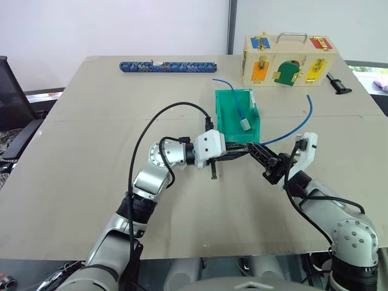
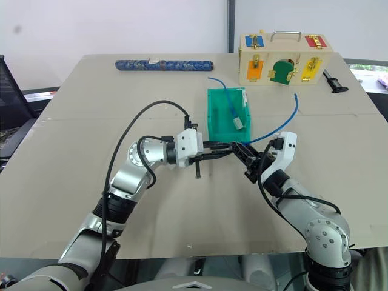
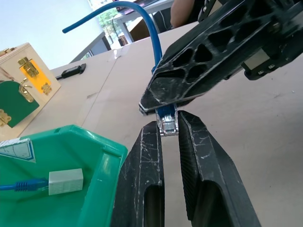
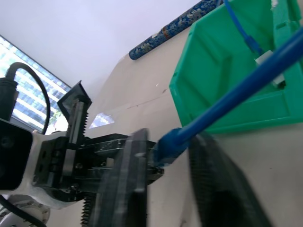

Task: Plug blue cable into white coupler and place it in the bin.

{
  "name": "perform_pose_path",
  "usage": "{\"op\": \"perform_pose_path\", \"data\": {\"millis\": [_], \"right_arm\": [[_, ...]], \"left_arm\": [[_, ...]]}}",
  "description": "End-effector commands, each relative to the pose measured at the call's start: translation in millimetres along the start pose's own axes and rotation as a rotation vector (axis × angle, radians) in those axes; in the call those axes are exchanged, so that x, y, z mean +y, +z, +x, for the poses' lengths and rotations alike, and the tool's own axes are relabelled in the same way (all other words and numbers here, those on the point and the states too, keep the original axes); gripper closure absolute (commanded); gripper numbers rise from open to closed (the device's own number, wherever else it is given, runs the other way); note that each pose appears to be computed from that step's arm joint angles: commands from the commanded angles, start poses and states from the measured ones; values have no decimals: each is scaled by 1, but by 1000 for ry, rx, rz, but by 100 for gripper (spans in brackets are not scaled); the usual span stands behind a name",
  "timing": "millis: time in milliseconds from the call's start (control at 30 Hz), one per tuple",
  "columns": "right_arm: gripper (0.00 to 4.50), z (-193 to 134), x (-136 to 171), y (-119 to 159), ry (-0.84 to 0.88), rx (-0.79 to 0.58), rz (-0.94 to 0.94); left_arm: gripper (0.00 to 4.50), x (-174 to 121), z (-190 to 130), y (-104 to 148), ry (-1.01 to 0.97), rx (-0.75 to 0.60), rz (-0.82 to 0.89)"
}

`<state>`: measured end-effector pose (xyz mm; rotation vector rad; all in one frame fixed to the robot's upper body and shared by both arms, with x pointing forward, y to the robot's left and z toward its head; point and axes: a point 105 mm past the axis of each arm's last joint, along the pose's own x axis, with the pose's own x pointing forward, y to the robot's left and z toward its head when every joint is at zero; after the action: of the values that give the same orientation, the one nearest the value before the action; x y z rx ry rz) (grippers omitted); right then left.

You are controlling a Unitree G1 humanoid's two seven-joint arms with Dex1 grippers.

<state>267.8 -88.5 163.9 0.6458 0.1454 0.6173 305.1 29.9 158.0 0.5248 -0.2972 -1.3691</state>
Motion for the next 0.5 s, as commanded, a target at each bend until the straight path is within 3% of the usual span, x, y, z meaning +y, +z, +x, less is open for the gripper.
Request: {"op": "perform_pose_path", "data": {"millis": [33, 400, 433, 500], "right_arm": [[448, -2, 4, 8, 13, -34, -4], [448, -2, 9, 2, 47, 0, 1], [450, -1, 10, 1, 51, 2, 1], [450, 0, 10, 0, 57, 8, -1]], "left_arm": [[450, 4, 0, 15, 7, -43, 59], [450, 1, -8, 12, -1, -44, 16], [356, 1, -10, 12, 0, -47, -12], [275, 5, -19, 12, 35, -47, -63]]}}
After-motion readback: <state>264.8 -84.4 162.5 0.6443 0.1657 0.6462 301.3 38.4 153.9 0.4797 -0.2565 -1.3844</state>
